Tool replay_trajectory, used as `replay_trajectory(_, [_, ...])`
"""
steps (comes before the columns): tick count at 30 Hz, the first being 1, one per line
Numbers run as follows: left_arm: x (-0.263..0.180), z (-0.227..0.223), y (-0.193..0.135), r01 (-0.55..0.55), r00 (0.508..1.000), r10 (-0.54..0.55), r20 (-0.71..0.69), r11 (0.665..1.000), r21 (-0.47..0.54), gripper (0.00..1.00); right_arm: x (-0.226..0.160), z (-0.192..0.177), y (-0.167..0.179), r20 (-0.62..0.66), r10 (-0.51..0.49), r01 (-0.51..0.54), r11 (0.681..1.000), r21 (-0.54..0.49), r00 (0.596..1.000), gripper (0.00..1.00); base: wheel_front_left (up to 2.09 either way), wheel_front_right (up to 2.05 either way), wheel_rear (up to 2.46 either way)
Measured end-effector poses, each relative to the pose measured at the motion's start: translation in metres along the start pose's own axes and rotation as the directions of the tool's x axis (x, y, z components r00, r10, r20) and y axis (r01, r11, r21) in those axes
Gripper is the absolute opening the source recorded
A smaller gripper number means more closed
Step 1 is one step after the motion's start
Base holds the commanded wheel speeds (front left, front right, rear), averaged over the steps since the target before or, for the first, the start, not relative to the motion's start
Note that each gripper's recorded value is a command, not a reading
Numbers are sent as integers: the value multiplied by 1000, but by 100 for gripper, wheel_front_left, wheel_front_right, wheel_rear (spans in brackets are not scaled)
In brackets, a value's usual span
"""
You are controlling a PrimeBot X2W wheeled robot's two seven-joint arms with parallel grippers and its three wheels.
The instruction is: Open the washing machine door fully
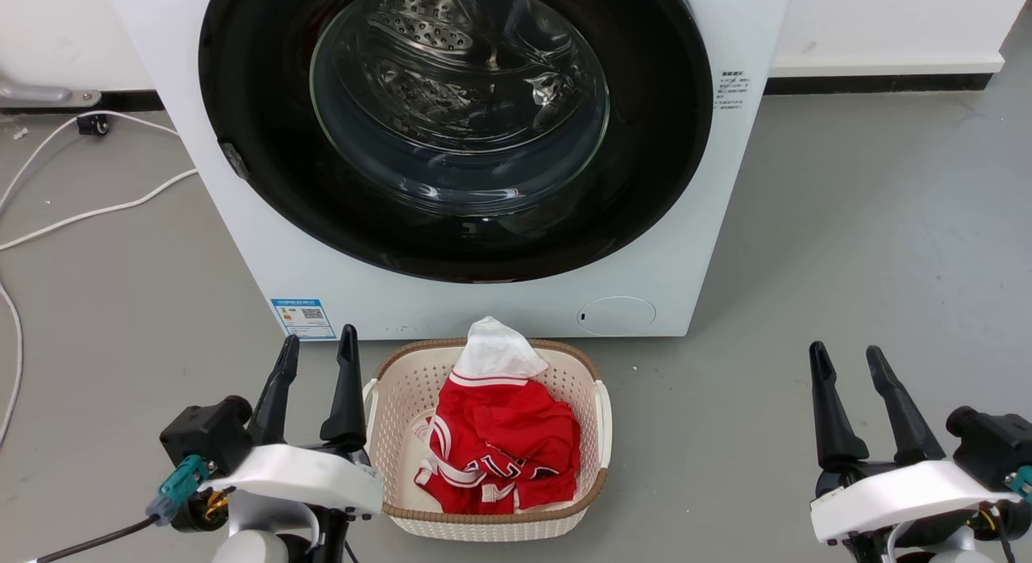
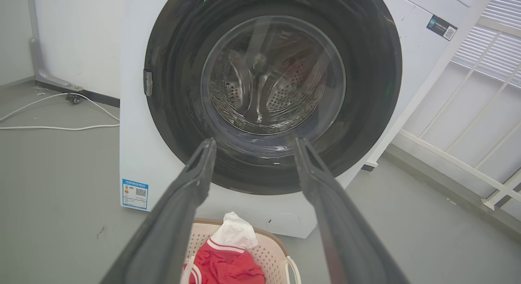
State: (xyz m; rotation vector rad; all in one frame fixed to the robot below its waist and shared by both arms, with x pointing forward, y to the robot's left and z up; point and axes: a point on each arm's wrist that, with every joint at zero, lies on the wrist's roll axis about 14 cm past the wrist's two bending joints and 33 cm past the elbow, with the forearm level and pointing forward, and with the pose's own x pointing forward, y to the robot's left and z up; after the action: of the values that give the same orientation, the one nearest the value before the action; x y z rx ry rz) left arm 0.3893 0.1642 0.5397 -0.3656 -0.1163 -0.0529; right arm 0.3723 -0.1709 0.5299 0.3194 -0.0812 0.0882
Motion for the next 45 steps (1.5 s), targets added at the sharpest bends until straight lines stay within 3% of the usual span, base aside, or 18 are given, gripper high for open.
replay_trajectory(24, [-1,5,-1,11,999,-21,36,970,245,100,-2,9,10,3,43,-41,974,-224,999,100,0,0,0])
replay_trajectory(45, [-3,3,-9,41,997,-64,48,925,377,100,-5,11,11,8,52,-46,944,-326,999,100,0,0,0])
